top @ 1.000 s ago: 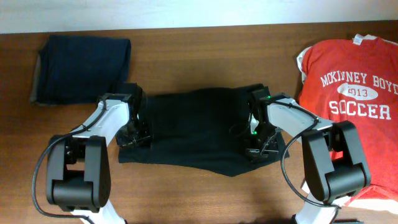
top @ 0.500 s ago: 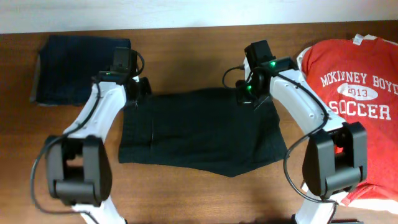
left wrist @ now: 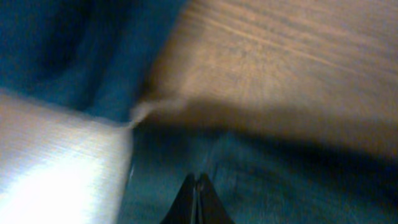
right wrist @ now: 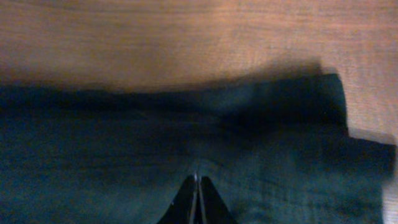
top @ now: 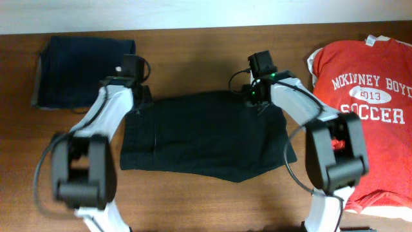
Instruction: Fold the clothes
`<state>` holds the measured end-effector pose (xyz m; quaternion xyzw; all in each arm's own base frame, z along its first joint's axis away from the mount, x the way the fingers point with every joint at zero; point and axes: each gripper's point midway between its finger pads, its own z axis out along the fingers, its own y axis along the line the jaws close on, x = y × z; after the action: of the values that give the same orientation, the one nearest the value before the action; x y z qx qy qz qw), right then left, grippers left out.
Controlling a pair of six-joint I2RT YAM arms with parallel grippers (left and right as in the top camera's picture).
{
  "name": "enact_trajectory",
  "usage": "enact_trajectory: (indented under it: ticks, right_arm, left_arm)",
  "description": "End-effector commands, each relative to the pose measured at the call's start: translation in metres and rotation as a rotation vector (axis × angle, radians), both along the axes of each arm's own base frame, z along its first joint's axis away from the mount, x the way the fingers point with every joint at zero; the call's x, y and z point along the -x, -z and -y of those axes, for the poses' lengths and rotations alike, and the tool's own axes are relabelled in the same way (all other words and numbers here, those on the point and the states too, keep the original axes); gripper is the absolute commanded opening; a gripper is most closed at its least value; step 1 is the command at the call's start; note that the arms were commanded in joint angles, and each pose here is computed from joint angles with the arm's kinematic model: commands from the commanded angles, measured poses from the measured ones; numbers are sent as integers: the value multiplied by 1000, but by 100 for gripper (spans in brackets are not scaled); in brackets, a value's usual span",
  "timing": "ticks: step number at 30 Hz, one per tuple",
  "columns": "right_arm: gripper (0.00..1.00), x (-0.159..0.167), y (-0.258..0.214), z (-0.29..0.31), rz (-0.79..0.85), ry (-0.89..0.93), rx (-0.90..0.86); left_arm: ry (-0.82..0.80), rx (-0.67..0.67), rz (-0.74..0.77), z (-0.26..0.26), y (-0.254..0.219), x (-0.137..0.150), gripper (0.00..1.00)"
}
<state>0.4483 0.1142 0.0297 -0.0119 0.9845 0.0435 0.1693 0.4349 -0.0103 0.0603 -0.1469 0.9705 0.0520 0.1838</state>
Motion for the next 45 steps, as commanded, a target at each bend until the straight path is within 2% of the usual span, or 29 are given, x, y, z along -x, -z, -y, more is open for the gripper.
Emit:
enact_trajectory:
  ticks: [1,3,5,6,7,8,9,10,11,13,15,16,17,18,24,26,28,31,33,35,41,45]
  right_arm:
    - [4,11,-110,-29,129,-81,-192]
    - [5,41,-116,-24,40,-81,-192]
    - [5,84,-93,-25,-149,-77,-202]
    - [5,94,-87,-38,-186,-107,-255]
    - [14,106,-74,-63,-201,-168,-318]
    - [14,109,-62,-75,-198,-173,-326]
    - [14,115,-48,-85,-211,-147,-340]
    - [15,123,-27,-100,-223,-114,-359]
    - [15,127,-11,-111,-223,-100,-376]
    - [14,129,8,-121,-207,-106,-354]
    - [4,127,16,-117,-208,-53,-316]
    - [4,127,17,-116,-205,-51,-310]
    - [4,127,19,-114,-200,-47,-291]
    - [4,126,23,-108,-187,-36,-254]
    - [4,129,33,-107,-195,-36,-219]
    - [5,129,34,-107,-197,-35,-218]
    - [5,128,34,-107,-194,-36,-220]
    - [6,127,34,-107,-192,-36,-221]
    - [6,127,34,-107,-191,-36,-221]
    - [11,127,34,-107,-191,-36,-221]
    - [16,127,34,-107,-191,-36,-221]
    - [16,127,34,-107,-191,-36,-221]
  left_arm:
    - [-75,6,197,-14,-105,19,0]
    - [-75,0,145,-16,-117,48,2]
    - [-61,-11,-63,-18,-93,90,5]
    - [-23,5,-121,-15,-84,98,5]
    - [12,29,-172,-18,-74,104,5]
    - [-1,70,-175,-21,-72,105,12]
    - [10,132,-168,-20,-72,103,26]
    - [37,222,-160,-20,-71,101,70]
    - [73,262,-162,-20,-70,101,78]
    - [94,295,-196,-27,-59,103,78]
    - [89,300,-223,-29,-34,97,78]
    - [88,302,-231,-29,-21,95,78]
    - [87,305,-235,-29,-13,93,94]
    - [88,310,-238,-29,-3,90,99]
    - [66,299,-339,-35,48,90,90]
    - [58,280,-375,-39,61,93,89]
    - [59,285,-378,-39,65,92,79]
    - [201,260,-344,-36,63,83,79]
    - [219,260,-334,-35,63,81,79]
    - [307,326,-304,-21,60,78,79]
    - [327,334,-299,-18,63,79,78]
    - [320,309,-315,-21,87,94,78]
